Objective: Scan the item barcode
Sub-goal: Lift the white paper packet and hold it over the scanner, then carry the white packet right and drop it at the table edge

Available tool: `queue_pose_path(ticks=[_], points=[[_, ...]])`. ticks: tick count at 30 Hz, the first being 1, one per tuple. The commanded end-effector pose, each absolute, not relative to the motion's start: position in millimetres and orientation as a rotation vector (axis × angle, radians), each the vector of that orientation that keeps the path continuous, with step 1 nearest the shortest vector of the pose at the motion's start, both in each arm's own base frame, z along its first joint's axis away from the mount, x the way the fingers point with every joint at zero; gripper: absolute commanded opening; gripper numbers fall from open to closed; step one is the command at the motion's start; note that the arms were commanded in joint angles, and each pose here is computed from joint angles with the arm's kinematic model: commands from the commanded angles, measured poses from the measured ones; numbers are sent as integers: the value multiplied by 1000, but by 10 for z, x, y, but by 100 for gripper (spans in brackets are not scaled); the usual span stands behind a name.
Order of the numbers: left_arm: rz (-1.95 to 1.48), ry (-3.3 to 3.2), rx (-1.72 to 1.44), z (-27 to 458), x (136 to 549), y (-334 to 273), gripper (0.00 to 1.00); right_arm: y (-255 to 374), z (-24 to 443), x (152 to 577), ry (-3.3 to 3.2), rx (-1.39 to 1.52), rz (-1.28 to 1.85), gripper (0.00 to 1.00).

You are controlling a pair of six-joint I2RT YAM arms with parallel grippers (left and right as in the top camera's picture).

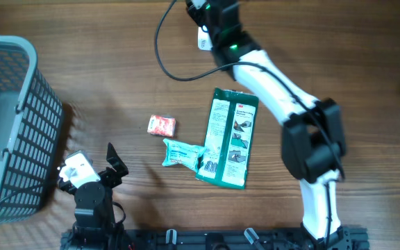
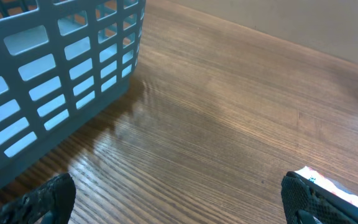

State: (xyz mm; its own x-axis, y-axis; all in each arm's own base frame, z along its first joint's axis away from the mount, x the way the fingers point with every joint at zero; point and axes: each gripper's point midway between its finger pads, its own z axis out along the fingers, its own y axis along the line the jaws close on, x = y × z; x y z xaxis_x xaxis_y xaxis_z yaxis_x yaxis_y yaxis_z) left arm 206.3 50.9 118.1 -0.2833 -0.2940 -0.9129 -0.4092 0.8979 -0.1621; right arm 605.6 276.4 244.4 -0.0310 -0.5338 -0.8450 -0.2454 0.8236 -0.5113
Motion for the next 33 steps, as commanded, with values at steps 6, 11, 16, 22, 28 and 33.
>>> queue_pose_path(ticks=[6, 11, 16, 22, 28, 33], points=[[125, 1896, -491, 1159, 2073, 486, 100, 2442, 1610, 6221, 1632, -774, -842, 44], [125, 1896, -491, 1159, 2073, 486, 100, 2440, 1862, 6172, 1555, -756, -981, 44], [125, 1896, -491, 1159, 2073, 486, 100, 1789, 1897, 6178, 1658, -594, -1198, 40], [125, 1896, -491, 1159, 2073, 486, 100, 41, 1634, 6128, 1926, -276, -1500, 46], [125, 1896, -491, 1159, 2073, 486, 100, -1732, 737, 5517, 2383, 6, -1435, 45], [125, 1896, -491, 1159, 2073, 486, 100, -2612, 244, 4953, 2613, 361, -1125, 45]])
